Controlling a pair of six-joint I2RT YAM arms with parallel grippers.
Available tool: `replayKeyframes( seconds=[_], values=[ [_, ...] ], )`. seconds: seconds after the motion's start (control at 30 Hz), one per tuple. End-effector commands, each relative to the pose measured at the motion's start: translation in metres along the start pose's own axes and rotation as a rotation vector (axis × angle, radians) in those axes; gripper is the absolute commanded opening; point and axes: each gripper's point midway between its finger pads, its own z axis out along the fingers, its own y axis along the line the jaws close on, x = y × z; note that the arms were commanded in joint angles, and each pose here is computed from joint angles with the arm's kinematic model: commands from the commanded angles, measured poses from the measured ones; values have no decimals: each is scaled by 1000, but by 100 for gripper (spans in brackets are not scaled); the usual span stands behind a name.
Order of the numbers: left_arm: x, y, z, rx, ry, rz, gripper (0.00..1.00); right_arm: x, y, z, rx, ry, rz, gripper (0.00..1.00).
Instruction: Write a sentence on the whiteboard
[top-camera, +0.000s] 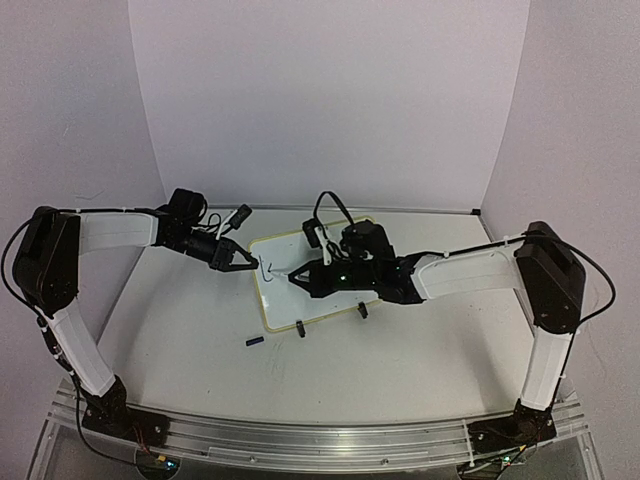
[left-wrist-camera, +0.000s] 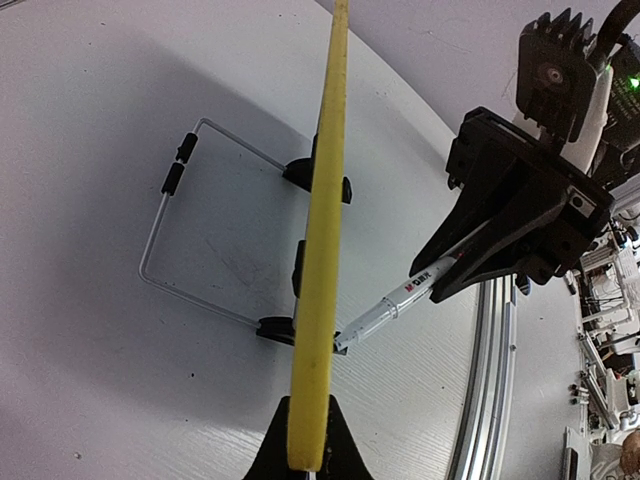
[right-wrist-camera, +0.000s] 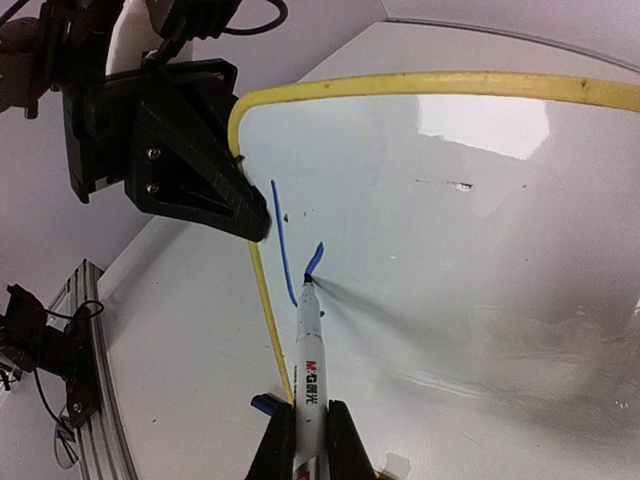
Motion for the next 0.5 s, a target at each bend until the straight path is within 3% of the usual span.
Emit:
replayKeyframes(
  seconds=[0.0, 0.47],
  values=[
    [-16, -3, -5, -29, -17, 81, 0, 1, -5, -3, 18, -7, 6, 0],
    [-16, -3, -5, -30, -16, 83, 0, -16, -6, -18, 69, -63, -24, 0]
  ],
)
